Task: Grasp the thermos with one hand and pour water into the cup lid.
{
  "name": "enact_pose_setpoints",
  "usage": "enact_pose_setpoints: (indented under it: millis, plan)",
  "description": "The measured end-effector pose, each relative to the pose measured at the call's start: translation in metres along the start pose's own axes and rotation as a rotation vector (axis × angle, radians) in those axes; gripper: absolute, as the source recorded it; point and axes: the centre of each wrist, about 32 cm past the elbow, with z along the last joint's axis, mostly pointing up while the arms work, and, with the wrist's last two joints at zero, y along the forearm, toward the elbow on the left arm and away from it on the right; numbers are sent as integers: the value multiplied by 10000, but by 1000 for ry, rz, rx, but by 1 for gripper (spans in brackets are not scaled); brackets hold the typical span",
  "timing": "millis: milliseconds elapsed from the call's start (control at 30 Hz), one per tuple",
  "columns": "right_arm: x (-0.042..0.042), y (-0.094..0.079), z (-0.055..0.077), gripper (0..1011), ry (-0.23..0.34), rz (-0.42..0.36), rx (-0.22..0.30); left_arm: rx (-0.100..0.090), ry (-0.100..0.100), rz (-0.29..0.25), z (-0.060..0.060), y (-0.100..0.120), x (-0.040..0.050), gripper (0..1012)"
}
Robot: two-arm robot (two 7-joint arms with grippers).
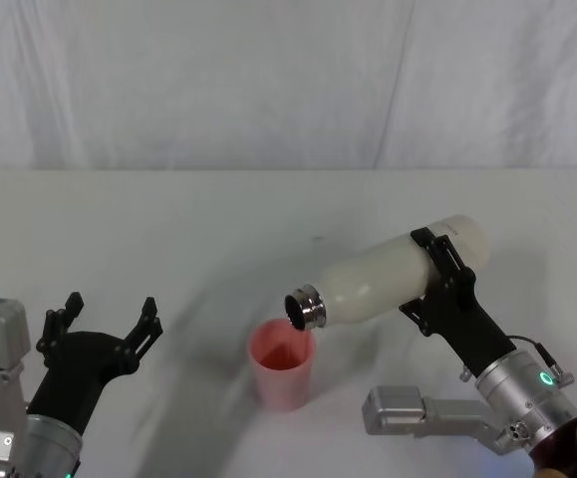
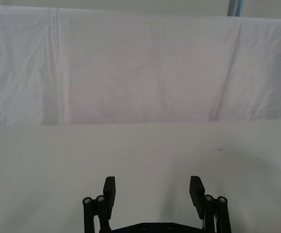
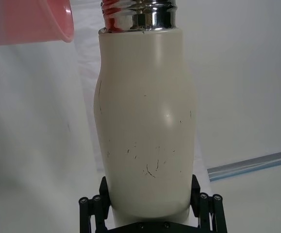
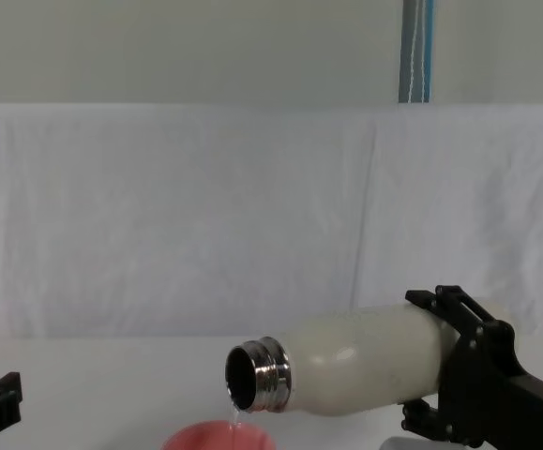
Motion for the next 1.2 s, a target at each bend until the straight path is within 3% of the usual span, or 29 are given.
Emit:
enact_pose_setpoints:
  millis: [1200]
  plan:
    - [-12, -5, 3, 957, -4, 3, -1, 0, 0, 0, 0, 0, 0, 1001]
